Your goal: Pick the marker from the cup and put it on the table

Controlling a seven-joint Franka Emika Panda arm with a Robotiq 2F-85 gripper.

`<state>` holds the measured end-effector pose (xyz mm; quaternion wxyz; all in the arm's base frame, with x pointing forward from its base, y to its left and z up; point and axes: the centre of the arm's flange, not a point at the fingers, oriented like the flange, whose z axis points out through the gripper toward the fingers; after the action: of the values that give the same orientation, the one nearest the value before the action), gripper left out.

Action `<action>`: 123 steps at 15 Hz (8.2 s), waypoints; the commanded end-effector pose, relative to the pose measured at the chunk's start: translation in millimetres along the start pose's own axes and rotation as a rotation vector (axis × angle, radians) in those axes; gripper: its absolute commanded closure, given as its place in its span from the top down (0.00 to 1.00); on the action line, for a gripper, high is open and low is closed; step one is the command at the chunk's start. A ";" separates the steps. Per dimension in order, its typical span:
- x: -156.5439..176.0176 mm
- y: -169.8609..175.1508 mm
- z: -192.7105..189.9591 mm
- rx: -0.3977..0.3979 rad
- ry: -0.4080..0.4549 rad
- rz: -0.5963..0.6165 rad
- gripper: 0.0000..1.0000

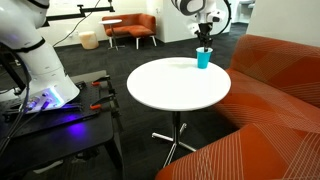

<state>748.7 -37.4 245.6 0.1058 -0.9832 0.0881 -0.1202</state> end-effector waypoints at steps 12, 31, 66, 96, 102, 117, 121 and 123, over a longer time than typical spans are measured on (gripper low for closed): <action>9.9 -2.3 -8.3 0.009 0.004 0.003 0.59; 13.3 -3.8 -3.4 0.006 -0.001 0.001 0.03; -103.0 -71.6 -131.5 -0.086 0.207 -0.009 0.02; -220.6 -55.7 -163.9 -0.354 0.017 -0.062 0.02; -196.5 -78.4 -118.1 -0.579 -0.058 -0.152 0.02; -195.6 -139.7 -46.6 -0.935 -0.322 -0.545 0.02; -188.3 -138.8 -35.4 -0.910 -0.390 -0.688 0.02; -183.4 -137.2 -27.8 -0.899 -0.411 -0.755 0.02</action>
<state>568.4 127.0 267.2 -0.3454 -0.9124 -0.2041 0.0816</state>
